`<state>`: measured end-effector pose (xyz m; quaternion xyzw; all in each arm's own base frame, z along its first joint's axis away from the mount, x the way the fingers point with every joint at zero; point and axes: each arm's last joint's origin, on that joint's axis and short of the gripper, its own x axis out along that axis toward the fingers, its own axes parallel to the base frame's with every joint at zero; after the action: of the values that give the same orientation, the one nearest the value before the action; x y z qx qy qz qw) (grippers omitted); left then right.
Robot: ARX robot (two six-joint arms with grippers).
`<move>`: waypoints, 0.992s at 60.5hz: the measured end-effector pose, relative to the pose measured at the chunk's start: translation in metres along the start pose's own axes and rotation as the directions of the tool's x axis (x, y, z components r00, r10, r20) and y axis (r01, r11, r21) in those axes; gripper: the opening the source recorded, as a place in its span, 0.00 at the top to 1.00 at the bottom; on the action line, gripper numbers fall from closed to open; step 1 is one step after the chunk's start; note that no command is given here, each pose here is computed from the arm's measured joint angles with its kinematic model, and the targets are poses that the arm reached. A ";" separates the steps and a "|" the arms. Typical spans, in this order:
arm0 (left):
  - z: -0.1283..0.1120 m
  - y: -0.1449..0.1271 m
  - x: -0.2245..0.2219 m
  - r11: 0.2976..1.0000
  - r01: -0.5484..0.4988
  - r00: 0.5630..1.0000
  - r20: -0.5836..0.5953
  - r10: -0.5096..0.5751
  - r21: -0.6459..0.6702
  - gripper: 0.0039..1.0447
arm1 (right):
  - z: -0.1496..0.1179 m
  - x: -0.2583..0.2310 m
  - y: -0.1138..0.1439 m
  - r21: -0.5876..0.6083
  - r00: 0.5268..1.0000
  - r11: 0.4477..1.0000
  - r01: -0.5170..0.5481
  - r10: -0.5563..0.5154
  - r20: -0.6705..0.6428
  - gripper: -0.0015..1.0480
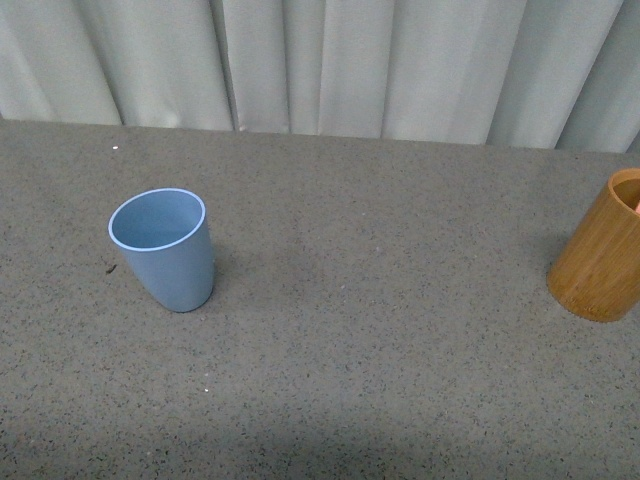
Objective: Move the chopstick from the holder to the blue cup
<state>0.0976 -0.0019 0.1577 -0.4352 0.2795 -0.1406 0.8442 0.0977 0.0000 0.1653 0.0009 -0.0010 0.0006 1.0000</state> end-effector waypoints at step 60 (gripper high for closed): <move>0.000 0.000 0.000 1.000 0.000 1.000 0.000 0.000 0.000 0.06 | 0.000 0.000 0.000 0.000 1.000 1.000 0.000 0.000 0.000 0.09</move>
<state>0.0976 -0.0019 0.1578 -0.4352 0.2794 -0.1407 0.8443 0.0977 0.0000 0.1653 0.0009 -0.0010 0.0006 1.0000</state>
